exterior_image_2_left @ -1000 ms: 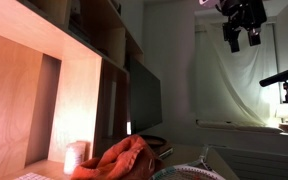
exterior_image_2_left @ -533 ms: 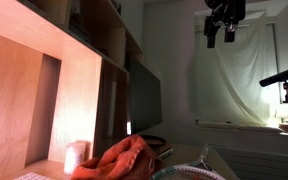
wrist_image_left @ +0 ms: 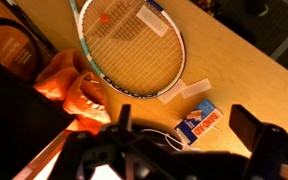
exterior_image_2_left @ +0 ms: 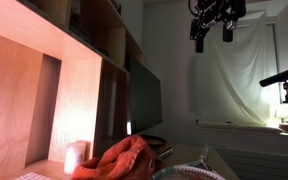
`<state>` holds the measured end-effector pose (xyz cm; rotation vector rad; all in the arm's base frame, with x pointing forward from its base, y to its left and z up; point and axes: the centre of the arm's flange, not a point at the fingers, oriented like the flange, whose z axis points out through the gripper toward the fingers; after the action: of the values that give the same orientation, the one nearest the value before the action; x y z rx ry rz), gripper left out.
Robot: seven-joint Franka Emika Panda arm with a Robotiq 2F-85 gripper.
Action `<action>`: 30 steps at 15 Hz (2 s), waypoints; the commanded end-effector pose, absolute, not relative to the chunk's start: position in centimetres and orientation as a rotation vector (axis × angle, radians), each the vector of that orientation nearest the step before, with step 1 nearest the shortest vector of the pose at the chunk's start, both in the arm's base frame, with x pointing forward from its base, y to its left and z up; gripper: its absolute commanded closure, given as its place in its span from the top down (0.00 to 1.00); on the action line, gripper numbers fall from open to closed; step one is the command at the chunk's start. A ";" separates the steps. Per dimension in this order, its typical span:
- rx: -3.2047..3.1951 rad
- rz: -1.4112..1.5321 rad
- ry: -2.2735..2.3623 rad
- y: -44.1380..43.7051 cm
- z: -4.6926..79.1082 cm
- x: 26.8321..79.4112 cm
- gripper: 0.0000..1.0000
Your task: Take a bandaid and put it in the glass
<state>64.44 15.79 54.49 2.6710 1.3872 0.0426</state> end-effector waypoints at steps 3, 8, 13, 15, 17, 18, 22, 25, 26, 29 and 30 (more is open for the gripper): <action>2.614 -0.129 1.481 18.3 54.6 69.0 1.00; 2.518 -0.128 1.467 20.5 53.2 71.0 1.00; 2.385 -0.076 1.496 21.6 51.7 71.9 1.00; 2.363 -0.140 1.538 21.5 51.0 72.0 1.00; 2.347 -0.149 1.571 21.2 50.3 72.1 1.00; 2.342 -0.104 1.591 20.9 49.9 72.3 1.00; 2.361 -0.115 1.570 20.6 48.8 71.5 1.00; 2.365 -0.117 1.564 20.3 48.6 71.6 1.00; 2.365 -0.116 1.563 20.2 48.7 71.7 1.00; 2.352 -0.106 1.585 20.4 48.8 72.0 1.00; 2.321 -0.071 1.610 21.0 48.9 72.4 1.00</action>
<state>71.66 20.29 48.59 2.3651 1.5650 -0.1167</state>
